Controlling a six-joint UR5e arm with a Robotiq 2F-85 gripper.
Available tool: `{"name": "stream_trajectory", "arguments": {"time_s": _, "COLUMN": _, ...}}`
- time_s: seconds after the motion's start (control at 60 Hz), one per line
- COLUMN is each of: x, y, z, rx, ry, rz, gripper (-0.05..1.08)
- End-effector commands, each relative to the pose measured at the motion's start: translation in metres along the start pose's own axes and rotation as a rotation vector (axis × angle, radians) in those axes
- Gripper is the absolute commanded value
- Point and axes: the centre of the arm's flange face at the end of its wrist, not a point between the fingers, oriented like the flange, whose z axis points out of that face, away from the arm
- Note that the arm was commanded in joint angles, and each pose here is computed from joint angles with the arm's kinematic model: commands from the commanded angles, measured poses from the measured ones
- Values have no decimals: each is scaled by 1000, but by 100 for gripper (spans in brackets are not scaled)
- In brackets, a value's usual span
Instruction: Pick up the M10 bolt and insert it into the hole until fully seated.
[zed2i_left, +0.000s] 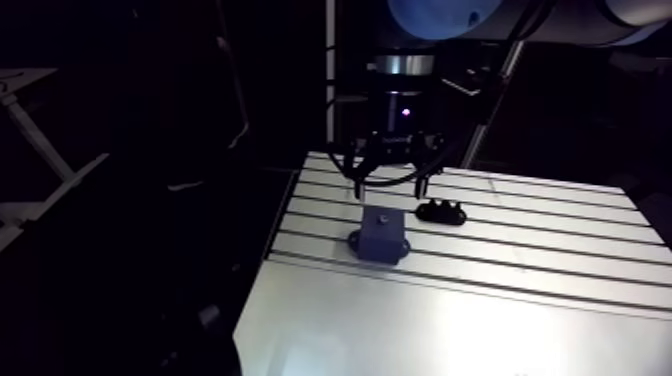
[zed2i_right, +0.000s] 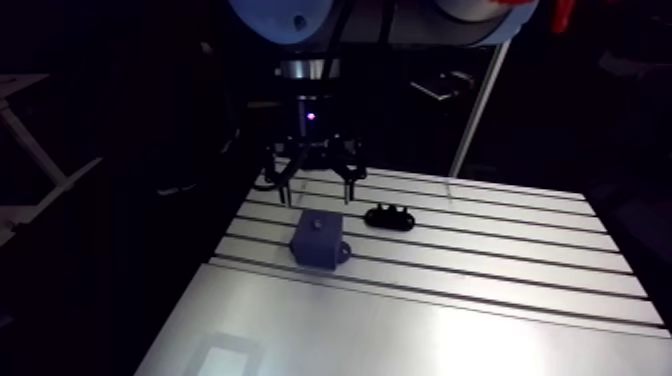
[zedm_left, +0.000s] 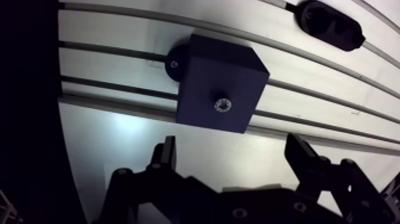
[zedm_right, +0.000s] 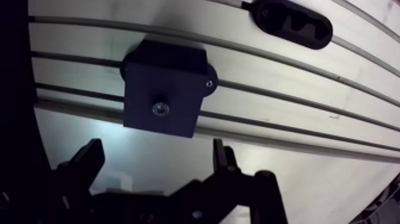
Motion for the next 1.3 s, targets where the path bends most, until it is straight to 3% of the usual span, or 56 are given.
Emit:
{"name": "stream_trajectory", "arguments": {"time_s": 0.017, "x": -16, "y": 5, "z": -39, "rx": 3, "ry": 4, "rz": 9, "gripper": 0}}
{"name": "stream_trajectory", "arguments": {"time_s": 0.183, "x": -32, "y": 15, "z": -80, "rx": 8, "ry": -4, "rz": 26, "gripper": 0}}
{"name": "stream_trajectory", "arguments": {"time_s": 0.3, "x": -46, "y": 38, "z": -129, "rx": 13, "ry": 51, "rz": 70, "gripper": 0}}
{"name": "stream_trajectory", "arguments": {"time_s": 0.467, "x": -53, "y": 46, "z": -154, "rx": 15, "ry": 57, "rz": 85, "gripper": 0}}
{"name": "stream_trajectory", "arguments": {"time_s": 0.65, "x": -58, "y": 63, "z": -176, "rx": 25, "ry": 43, "rz": 117, "gripper": 0}}
{"name": "stream_trajectory", "arguments": {"time_s": 1.017, "x": -75, "y": 79, "z": -212, "rx": 25, "ry": 102, "rz": 152, "gripper": 0}}
{"name": "stream_trajectory", "arguments": {"time_s": 1.3, "x": -76, "y": 80, "z": -220, "rx": 24, "ry": 118, "rz": 155, "gripper": 0}}
